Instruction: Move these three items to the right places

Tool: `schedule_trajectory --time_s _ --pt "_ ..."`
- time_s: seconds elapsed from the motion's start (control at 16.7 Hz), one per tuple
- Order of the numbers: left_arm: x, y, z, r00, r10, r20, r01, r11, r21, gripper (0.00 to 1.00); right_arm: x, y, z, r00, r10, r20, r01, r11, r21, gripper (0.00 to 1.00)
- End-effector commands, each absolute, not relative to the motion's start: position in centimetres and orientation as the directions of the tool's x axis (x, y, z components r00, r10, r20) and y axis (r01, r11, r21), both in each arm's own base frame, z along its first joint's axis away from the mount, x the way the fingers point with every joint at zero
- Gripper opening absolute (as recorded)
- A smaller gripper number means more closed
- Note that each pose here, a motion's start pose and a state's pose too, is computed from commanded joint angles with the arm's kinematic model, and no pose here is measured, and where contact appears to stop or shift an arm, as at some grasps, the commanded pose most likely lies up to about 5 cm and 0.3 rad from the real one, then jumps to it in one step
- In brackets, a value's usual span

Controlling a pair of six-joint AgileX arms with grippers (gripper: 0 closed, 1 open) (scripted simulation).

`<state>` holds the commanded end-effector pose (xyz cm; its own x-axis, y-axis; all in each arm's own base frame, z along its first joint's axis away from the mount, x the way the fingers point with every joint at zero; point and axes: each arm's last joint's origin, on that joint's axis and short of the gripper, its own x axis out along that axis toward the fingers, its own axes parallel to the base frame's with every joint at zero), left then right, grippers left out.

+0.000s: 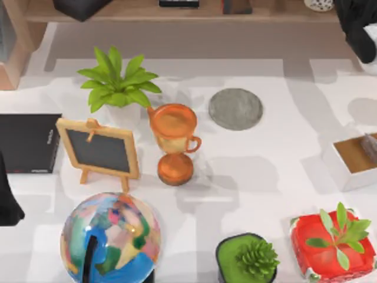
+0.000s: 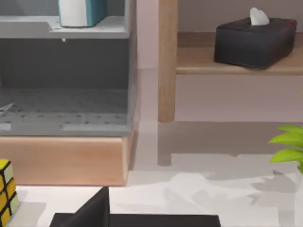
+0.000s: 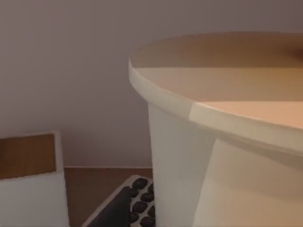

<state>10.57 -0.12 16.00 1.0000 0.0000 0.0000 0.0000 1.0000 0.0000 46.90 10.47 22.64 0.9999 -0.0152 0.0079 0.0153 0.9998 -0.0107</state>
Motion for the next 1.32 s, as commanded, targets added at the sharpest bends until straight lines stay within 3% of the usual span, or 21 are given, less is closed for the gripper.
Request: schedule_trajectory --time_s 0.54,1.14,1.32 --pt "10.6 -0.1 16.0 1.0 0.0 0.0 0.0 1.0 0.0 1.0 46.9 10.5 22.6 1.0 -0.015 0.008 0.015 1.0 -0.011 0.02" --pt "10.6 -0.1 16.0 1.0 0.0 0.0 0.0 1.0 0.0 1.0 46.8 10.6 22.8 1.0 -0.011 0.011 0.011 1.0 -0.008 0.0" --pt "10.6 -0.1 16.0 1.0 0.0 0.0 0.0 1.0 0.0 1.0 45.2 10.7 23.3 1.0 -0.011 0.014 0.011 1.0 -0.007 0.0"
